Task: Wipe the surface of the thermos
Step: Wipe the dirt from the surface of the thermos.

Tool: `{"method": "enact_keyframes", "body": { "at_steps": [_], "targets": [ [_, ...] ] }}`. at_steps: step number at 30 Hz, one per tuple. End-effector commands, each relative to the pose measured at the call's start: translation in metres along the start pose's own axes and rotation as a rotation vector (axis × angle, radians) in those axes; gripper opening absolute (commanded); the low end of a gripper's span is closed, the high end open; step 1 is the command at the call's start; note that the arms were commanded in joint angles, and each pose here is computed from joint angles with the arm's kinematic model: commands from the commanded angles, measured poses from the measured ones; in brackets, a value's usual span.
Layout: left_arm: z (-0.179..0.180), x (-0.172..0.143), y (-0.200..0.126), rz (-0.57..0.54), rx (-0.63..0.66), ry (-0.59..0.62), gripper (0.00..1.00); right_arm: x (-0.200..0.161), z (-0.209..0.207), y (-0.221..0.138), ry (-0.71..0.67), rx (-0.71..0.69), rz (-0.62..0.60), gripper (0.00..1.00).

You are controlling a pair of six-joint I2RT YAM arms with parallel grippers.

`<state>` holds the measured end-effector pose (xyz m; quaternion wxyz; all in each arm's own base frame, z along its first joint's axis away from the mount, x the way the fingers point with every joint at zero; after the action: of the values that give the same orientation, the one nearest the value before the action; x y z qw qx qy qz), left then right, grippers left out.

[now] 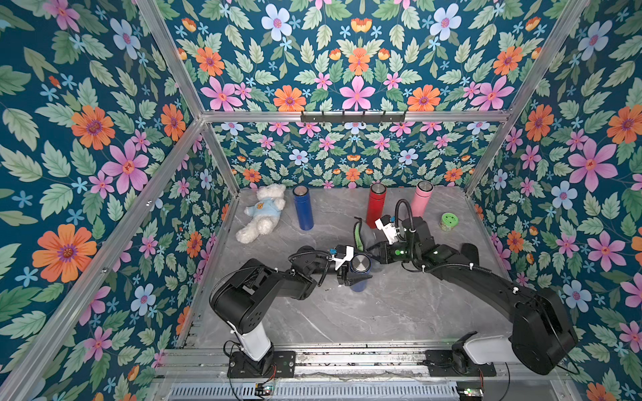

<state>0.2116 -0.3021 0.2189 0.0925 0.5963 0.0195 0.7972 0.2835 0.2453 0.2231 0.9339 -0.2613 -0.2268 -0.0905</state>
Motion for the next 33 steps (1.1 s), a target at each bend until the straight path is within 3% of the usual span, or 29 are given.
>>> {"method": "enact_keyframes", "body": {
  "at_steps": [1,7,15,19,26,30,33],
  "targets": [
    [-0.005,0.013,0.0,-0.041,-0.048,0.079,0.0,-0.013,0.014,-0.001,0.01,0.103,0.139,0.0],
    [-0.003,0.004,-0.001,-0.035,-0.019,0.086,0.0,-0.041,-0.021,0.023,0.1,0.113,0.232,0.0],
    [-0.004,0.004,-0.002,-0.053,-0.002,0.097,0.0,-0.077,-0.09,0.064,0.215,0.006,0.315,0.0],
    [-0.004,0.001,-0.002,-0.04,-0.001,0.105,0.0,-0.059,-0.068,0.058,0.162,0.06,0.328,0.0],
    [-0.003,-0.002,-0.003,-0.023,0.011,0.108,0.0,-0.027,0.002,0.033,0.079,0.316,0.397,0.0],
    [-0.004,-0.002,-0.004,-0.015,0.017,0.114,0.0,-0.031,-0.005,0.043,0.106,0.362,0.456,0.0],
    [-0.003,-0.004,-0.004,0.0,0.025,0.123,0.0,-0.042,-0.029,0.062,0.133,0.307,0.503,0.0]
  ]
}}
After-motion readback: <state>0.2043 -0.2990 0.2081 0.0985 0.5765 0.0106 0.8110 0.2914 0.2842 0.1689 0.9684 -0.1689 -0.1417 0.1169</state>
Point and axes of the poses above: each gripper's point midway between its finger pads, its own y axis out along the fingers, its own z axis along the line the jaws close on, x = y × z, the point moved 4 cm from there along -y, back along the fingers, and after that the axes turned 9 degrees about y, right-handed, at the moved point
